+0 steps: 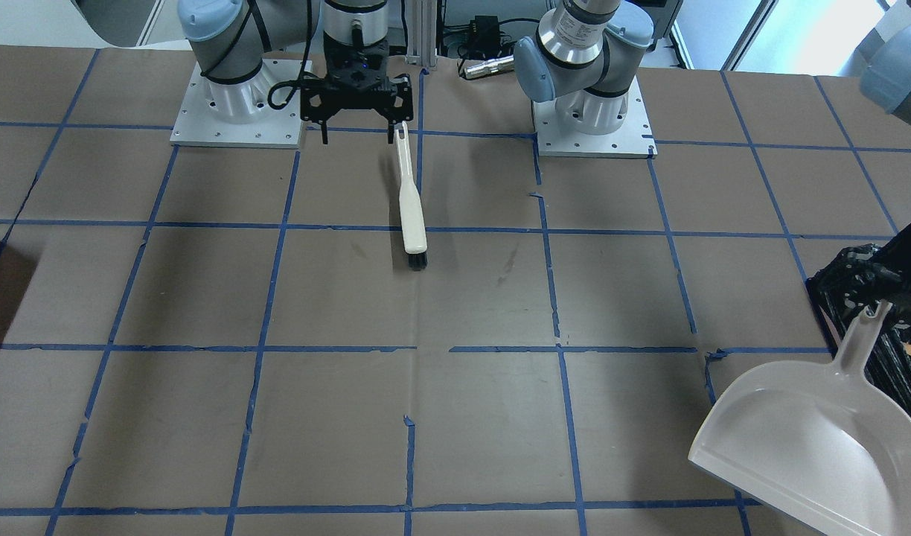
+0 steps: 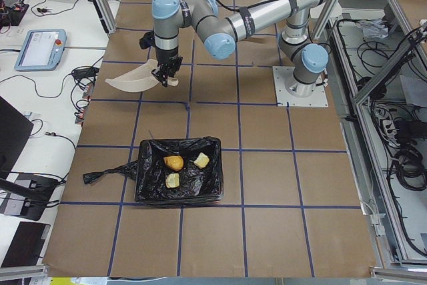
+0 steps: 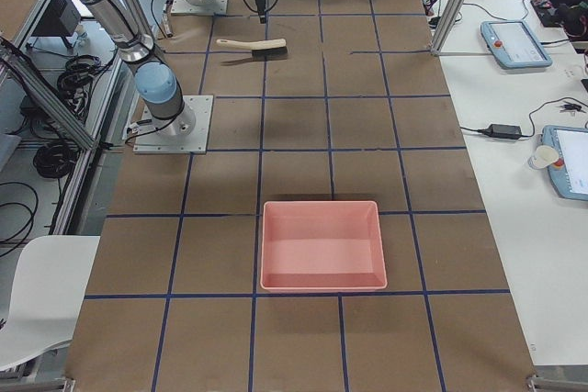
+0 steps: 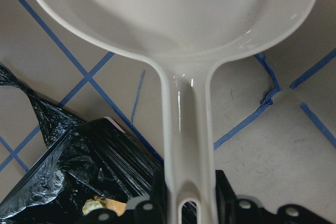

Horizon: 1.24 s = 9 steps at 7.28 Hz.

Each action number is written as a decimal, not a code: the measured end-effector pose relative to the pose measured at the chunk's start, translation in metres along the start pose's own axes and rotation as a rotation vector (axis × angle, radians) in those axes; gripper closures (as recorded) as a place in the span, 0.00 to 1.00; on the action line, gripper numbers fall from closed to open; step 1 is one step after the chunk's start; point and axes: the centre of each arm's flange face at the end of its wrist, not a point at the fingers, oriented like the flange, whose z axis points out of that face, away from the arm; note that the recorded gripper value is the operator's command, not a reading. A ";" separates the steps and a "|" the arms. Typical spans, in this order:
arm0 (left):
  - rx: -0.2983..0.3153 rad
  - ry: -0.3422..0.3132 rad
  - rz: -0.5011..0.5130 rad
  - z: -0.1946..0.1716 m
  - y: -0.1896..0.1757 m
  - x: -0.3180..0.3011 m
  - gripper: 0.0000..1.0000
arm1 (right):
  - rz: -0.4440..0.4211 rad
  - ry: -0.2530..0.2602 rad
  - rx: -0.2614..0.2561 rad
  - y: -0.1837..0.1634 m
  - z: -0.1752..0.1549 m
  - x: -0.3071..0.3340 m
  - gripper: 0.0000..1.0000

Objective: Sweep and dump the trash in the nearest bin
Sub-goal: 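Raise the empty dustpan with the left gripper while the right lowers the brush, then place the dustpan back on the table with the left gripper while the right rises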

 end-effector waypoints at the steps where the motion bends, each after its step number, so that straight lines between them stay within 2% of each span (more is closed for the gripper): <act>1: 0.000 0.014 -0.037 0.002 -0.014 0.022 0.96 | 0.012 -0.013 0.027 -0.010 -0.014 0.033 0.00; 3: 0.025 0.071 -0.128 0.010 -0.035 0.070 0.96 | 0.046 -0.021 0.056 -0.035 -0.042 0.088 0.00; 6: 0.031 0.142 -0.274 0.016 -0.056 0.141 0.96 | 0.126 -0.034 0.033 -0.065 -0.086 0.161 0.00; 8: 0.012 0.167 -0.352 0.020 -0.080 0.198 0.96 | 0.137 -0.033 0.006 -0.095 -0.086 0.174 0.00; 9: 0.004 0.174 -0.348 0.022 -0.092 0.226 0.96 | 0.137 -0.029 -0.022 -0.113 -0.083 0.177 0.00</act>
